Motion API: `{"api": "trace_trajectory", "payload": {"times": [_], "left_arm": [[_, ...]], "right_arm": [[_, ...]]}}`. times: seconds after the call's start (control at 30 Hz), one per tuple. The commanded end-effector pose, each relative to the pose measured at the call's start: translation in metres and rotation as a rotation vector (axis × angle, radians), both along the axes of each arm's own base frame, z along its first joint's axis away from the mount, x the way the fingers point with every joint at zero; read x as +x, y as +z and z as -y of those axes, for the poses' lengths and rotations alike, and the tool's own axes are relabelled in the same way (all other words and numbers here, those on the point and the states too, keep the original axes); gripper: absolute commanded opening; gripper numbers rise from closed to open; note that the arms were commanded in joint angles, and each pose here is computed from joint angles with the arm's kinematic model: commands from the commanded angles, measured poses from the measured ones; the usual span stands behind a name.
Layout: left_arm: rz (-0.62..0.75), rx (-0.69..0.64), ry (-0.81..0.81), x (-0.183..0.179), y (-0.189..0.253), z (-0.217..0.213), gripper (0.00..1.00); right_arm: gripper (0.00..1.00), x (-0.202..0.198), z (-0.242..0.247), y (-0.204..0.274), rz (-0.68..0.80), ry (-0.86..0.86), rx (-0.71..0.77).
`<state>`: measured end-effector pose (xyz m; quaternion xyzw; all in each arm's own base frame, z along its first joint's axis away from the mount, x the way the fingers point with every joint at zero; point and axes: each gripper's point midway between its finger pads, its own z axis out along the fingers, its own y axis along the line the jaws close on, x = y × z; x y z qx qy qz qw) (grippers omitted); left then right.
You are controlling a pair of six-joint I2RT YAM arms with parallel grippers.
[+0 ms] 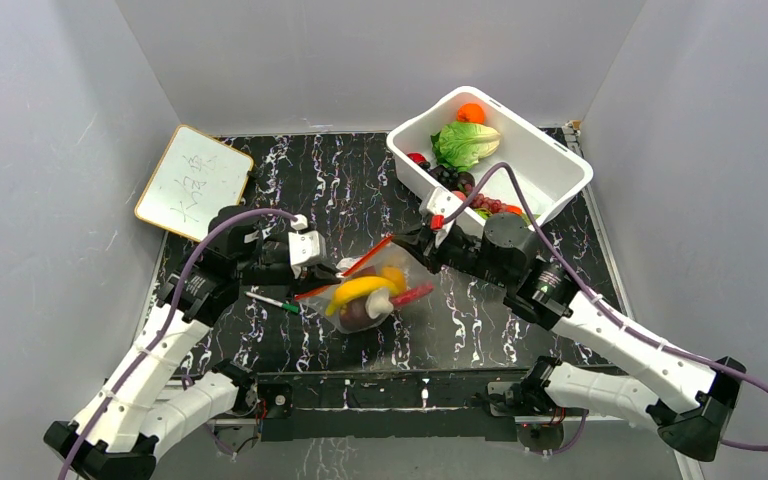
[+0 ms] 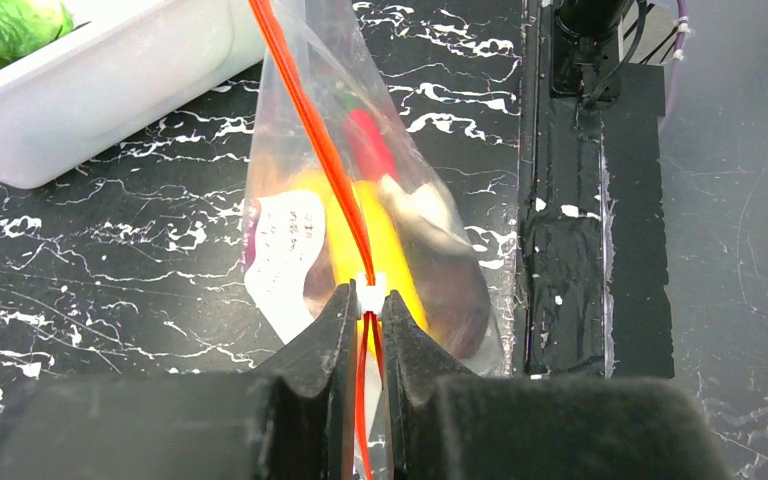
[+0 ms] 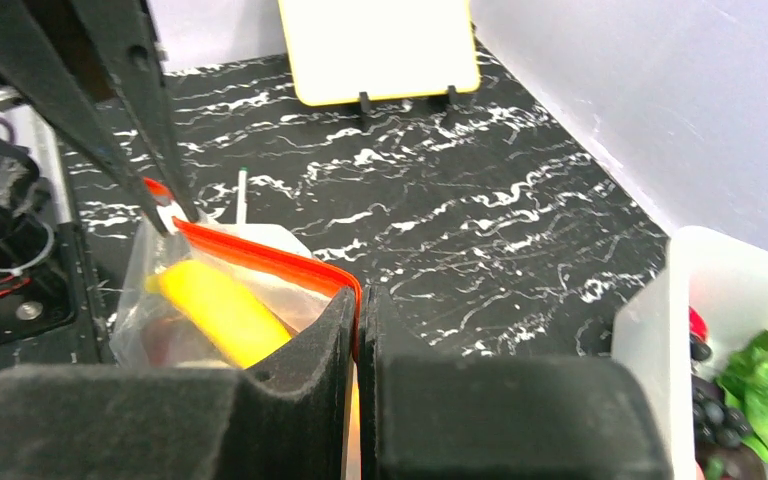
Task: Place the food in the zip-top bag and seal the zipper
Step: Zip the zipper food storage bag at the center of the board.
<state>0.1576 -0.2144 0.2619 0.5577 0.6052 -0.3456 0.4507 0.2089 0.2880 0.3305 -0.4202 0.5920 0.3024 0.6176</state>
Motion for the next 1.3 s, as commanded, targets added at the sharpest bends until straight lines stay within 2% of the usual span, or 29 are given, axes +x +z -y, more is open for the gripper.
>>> {"api": "trace_trajectory", "payload": {"times": [0.0, 0.47, 0.7, 0.9, 1.0, 1.17, 1.27], "left_arm": [[-0.036, 0.035, 0.009, -0.015, -0.001, -0.011, 0.0], [-0.085, 0.138, 0.106, -0.023, -0.025, -0.034, 0.0], [-0.081, 0.188, 0.174, -0.021, -0.028, -0.047, 0.0], [-0.084, 0.187, 0.148, -0.038, -0.02, -0.052, 0.0], [-0.074, 0.171, 0.145, -0.045, -0.013, -0.055, 0.0], [-0.062, 0.066, 0.096, -0.053, 0.003, -0.042, 0.0], [-0.087, 0.001, 0.138, -0.042, 0.001, -0.033, 0.0]], "right_arm": [[0.0, 0.03, 0.04, 0.057, 0.152, -0.241, 0.091], [0.0, 0.042, 0.095, 0.062, 0.168, -0.507, 0.156], [0.0, 0.037, 0.1, 0.057, 0.135, -0.508, 0.156], [0.0, 0.031, 0.117, 0.037, 0.099, -0.553, 0.114], [0.0, 0.018, 0.12, 0.036, 0.085, -0.512, 0.13], [0.0, -0.013, 0.082, 0.032, 0.068, -0.235, 0.132], [0.0, 0.002, 0.073, 0.006, 0.024, -0.267, 0.072]]}}
